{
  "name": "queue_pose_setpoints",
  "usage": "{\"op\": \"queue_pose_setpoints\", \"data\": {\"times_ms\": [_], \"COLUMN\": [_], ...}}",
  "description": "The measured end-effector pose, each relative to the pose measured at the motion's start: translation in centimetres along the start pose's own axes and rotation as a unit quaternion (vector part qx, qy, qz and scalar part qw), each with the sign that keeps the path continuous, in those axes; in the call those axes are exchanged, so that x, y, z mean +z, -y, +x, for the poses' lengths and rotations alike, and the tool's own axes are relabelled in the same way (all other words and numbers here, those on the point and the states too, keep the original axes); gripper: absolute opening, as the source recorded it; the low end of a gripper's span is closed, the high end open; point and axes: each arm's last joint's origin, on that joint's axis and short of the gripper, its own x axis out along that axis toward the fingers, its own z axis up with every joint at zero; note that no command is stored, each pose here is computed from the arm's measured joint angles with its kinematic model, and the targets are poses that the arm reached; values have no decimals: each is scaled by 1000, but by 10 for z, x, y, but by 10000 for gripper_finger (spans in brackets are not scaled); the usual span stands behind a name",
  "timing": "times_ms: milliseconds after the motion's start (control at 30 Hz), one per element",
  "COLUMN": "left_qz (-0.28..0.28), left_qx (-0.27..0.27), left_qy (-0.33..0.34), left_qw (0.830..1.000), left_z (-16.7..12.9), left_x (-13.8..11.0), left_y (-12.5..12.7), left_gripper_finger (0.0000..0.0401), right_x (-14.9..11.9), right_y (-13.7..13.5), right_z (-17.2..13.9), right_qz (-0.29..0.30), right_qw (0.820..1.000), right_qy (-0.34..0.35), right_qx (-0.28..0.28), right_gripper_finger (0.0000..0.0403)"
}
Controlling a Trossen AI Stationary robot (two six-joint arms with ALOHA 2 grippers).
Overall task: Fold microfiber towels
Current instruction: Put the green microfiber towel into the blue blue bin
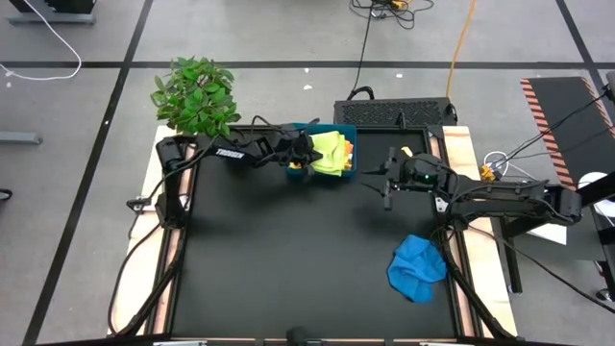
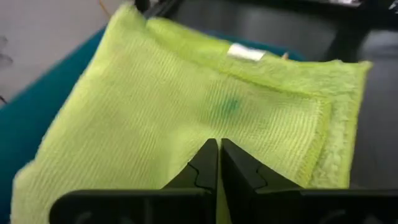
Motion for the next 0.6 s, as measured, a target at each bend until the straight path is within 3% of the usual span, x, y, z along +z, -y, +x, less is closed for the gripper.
{"op": "queue_pose_setpoints", "data": {"times_ms": [167, 433, 600], "left_qz": [-20, -69, -51], "left_qx": [-2, -2, -8], "left_qy": [20, -2, -21], "left_qw": [1000, 998, 998], "left_z": [-3, -3, -8], "left_x": [7, 2, 5], "left_y": [-2, -2, -1], "left_gripper_finger": [25, 26, 26], "right_x": [0, 0, 3], "right_y": [0, 0, 2], "right_z": [0, 0, 2], "right_qz": [0, 2, 31], "right_qw": [1000, 1000, 999], "right_qy": [-1, -1, 16], "right_qx": [0, 0, -18], "right_gripper_finger": [141, 141, 141]}}
